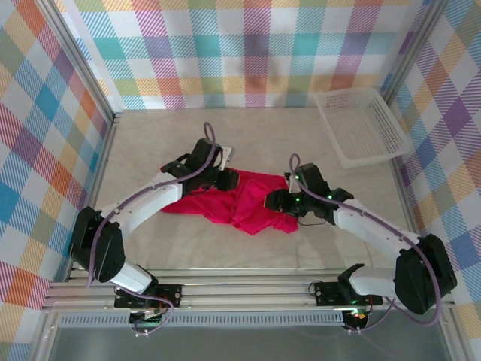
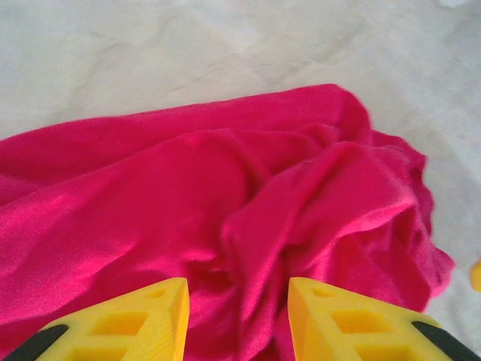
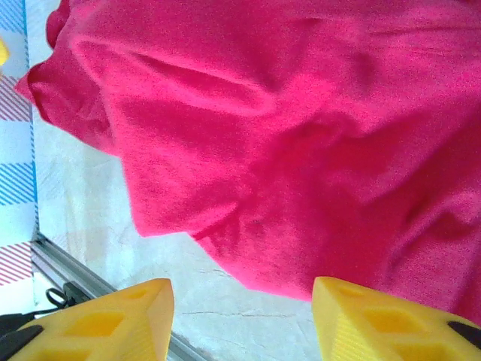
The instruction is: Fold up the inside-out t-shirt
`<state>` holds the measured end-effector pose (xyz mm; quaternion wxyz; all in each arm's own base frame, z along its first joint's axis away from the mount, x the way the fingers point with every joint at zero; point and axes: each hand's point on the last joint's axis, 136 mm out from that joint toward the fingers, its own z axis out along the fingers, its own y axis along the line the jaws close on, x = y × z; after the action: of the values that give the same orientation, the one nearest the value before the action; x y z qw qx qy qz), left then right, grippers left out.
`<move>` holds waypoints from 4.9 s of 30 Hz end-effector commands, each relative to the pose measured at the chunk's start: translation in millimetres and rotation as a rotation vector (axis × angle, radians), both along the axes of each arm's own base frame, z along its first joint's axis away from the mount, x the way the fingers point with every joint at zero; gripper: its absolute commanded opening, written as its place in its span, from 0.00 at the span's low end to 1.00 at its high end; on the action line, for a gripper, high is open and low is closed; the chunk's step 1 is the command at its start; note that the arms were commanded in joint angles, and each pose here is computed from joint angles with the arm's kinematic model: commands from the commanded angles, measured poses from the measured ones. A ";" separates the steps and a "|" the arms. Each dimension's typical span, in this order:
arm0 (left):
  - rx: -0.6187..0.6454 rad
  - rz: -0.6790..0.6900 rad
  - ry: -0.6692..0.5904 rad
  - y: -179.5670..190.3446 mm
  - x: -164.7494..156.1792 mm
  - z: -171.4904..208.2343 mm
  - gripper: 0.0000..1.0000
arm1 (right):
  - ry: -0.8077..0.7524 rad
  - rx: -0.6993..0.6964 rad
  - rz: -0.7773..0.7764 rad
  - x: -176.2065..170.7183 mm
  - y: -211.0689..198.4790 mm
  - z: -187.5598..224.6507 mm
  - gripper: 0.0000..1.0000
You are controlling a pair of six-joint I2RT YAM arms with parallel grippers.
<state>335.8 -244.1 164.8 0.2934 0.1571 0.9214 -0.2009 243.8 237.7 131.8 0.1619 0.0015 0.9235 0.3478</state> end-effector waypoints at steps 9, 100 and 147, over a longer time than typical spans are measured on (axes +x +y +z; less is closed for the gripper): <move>0.016 0.188 0.142 45.3 -5.4 -38.8 0.34 | -0.027 -0.213 0.003 16.7 65.6 -10.8 0.64; -0.440 -0.068 0.285 -61.6 21.2 -6.9 0.34 | -0.058 0.066 -0.188 63.1 3.9 91.0 0.00; -0.193 -0.457 0.047 -155.4 -52.0 -51.6 0.43 | 0.106 0.183 -0.143 35.4 -75.2 33.1 0.00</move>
<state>283.2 -389.5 108.5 0.2260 0.3159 0.8493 -0.3576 280.5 163.6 162.2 0.1270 0.1101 0.8956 0.4118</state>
